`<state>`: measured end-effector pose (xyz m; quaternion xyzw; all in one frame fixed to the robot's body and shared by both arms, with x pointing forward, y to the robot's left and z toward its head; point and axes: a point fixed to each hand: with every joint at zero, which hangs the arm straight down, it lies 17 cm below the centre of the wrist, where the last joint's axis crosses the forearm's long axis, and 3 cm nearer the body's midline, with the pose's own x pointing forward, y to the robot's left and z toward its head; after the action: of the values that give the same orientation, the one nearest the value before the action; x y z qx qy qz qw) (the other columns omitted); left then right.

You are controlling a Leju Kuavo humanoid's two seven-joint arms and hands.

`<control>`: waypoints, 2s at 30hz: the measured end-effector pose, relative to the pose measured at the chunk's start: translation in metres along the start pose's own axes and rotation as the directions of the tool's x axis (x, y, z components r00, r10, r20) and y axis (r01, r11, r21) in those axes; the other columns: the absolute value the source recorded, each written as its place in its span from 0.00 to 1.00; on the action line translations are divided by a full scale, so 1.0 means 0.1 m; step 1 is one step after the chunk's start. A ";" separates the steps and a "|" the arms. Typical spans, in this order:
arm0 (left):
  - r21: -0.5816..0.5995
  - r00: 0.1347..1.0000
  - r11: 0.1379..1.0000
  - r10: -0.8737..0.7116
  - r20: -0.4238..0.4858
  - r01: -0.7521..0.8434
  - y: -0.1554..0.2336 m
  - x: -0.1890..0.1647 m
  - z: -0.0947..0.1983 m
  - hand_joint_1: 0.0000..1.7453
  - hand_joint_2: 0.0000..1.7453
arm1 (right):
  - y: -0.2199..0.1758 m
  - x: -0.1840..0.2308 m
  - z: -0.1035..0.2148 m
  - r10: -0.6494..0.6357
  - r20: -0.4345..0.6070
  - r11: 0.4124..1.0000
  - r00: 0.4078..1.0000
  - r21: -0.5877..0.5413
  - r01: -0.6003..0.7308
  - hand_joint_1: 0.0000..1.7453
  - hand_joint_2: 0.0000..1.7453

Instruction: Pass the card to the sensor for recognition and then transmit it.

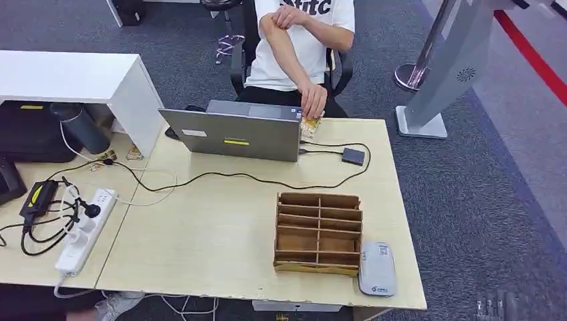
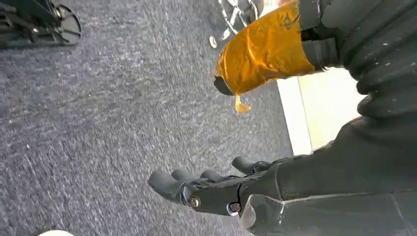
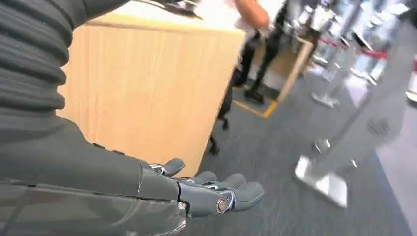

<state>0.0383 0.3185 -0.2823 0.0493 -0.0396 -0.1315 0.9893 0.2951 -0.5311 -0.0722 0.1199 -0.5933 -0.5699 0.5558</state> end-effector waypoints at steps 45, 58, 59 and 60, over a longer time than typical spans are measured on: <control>-0.083 0.976 0.979 0.173 -0.136 -0.185 -0.59 -0.08 0.08 0.00 1.00 | 4.54 -0.33 3.08 0.169 0.985 0.015 -0.040 -0.043 -0.999 0.00 1.00; -0.060 0.988 0.992 0.107 -0.110 -0.114 -0.39 -0.07 0.06 0.00 1.00 | 4.89 -1.20 2.94 0.109 0.987 -0.193 -0.117 -0.095 -0.977 0.00 1.00; -0.059 0.990 0.993 0.092 -0.103 -0.098 -0.36 -0.04 0.05 0.00 1.00 | 5.00 -1.31 2.84 0.108 0.983 -0.219 -0.151 -0.125 -0.968 0.00 1.00; -0.063 0.993 0.995 0.075 -0.096 -0.081 -0.34 -0.03 0.05 0.00 1.00 | 5.07 -1.45 2.72 0.118 0.977 -0.254 -0.179 -0.144 -0.956 0.00 1.00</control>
<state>0.0266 0.2862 -0.2813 0.0205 0.0092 -0.0916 0.9955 0.3790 -0.1077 0.3348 -0.3064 -0.8445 0.3394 0.2788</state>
